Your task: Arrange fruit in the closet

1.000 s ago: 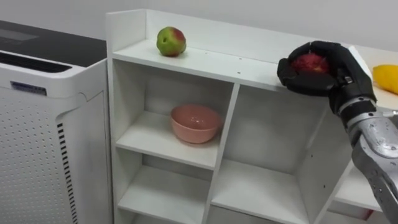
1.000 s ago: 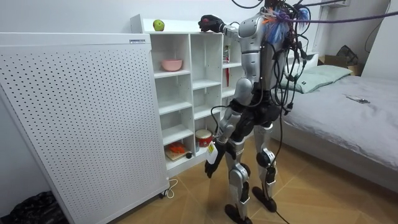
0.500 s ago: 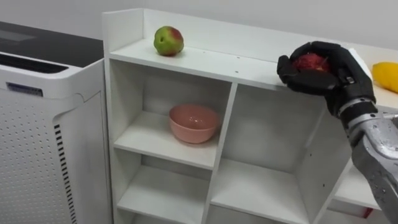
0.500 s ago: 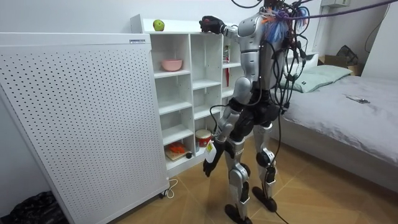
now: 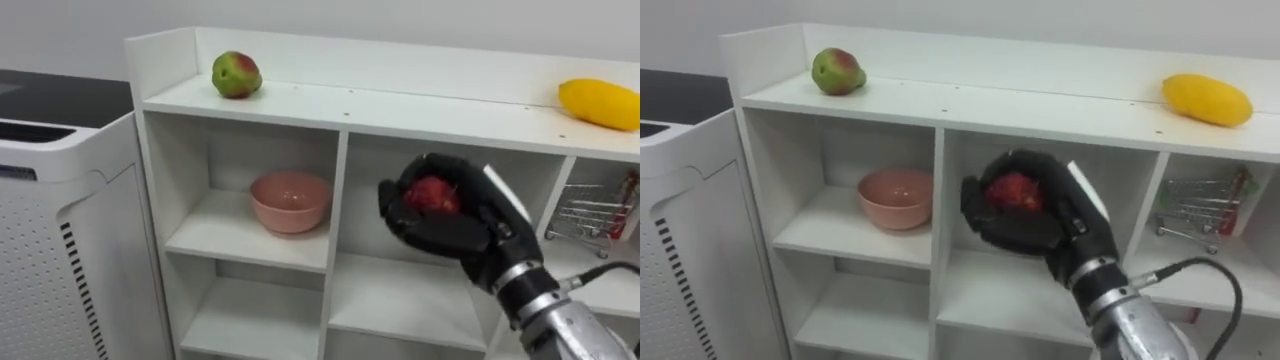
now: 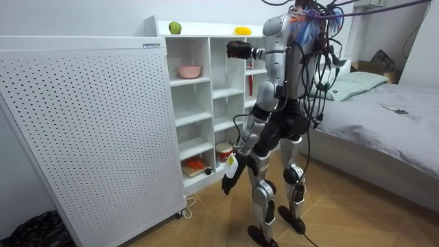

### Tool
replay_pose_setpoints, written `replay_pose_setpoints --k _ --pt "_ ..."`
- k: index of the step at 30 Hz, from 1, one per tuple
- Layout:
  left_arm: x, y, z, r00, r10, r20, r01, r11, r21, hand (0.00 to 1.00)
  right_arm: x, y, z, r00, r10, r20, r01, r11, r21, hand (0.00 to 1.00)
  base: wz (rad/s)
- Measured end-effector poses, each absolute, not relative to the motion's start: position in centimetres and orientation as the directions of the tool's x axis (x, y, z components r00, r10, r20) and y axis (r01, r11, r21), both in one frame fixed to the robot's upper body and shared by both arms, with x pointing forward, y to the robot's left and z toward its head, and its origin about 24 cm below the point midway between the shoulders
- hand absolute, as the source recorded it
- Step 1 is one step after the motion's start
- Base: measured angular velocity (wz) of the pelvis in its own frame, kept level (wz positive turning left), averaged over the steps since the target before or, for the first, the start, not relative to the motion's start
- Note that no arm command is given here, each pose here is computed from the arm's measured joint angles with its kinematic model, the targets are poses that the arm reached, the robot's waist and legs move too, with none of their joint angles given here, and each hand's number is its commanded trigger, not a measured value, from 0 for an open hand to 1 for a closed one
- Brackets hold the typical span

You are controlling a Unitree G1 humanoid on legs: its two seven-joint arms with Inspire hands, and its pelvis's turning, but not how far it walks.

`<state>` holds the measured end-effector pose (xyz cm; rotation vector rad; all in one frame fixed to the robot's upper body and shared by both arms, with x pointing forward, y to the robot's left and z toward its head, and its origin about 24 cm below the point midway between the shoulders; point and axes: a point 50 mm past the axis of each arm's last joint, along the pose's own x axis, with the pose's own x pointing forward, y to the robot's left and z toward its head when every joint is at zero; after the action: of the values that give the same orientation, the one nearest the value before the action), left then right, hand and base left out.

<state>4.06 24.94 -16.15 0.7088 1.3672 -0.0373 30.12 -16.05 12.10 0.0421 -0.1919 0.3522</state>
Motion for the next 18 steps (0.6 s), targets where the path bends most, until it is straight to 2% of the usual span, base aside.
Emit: replay_pose_setpoints --k 3,8,12,18 --pt "4.5 24.8 -16.2 0.246 0.364 -0.898 0.417 0.797 0.438 0.0 30.0 -15.2 11.1 0.919 0.358 0.167 -0.369 0.929 0.039 1.0 0.05" --pt "6.2 24.4 -16.2 0.277 0.364 -0.889 0.421 0.786 0.453 0.0 30.4 -14.5 7.0 0.932 0.361 0.029 -0.359 0.911 0.204 1.0 0.08" --pt "7.3 23.7 -16.2 0.302 0.355 -0.885 0.399 0.796 0.455 0.0 30.2 -14.6 2.7 0.941 0.313 -0.132 -0.257 0.91 0.324 1.0 0.03" --pt "8.6 23.5 -16.1 0.331 0.363 -0.871 0.305 0.832 0.463 0.0 30.6 -16.9 -0.5 0.94 0.184 -0.288 -0.048 0.905 0.422 1.0 0.01"
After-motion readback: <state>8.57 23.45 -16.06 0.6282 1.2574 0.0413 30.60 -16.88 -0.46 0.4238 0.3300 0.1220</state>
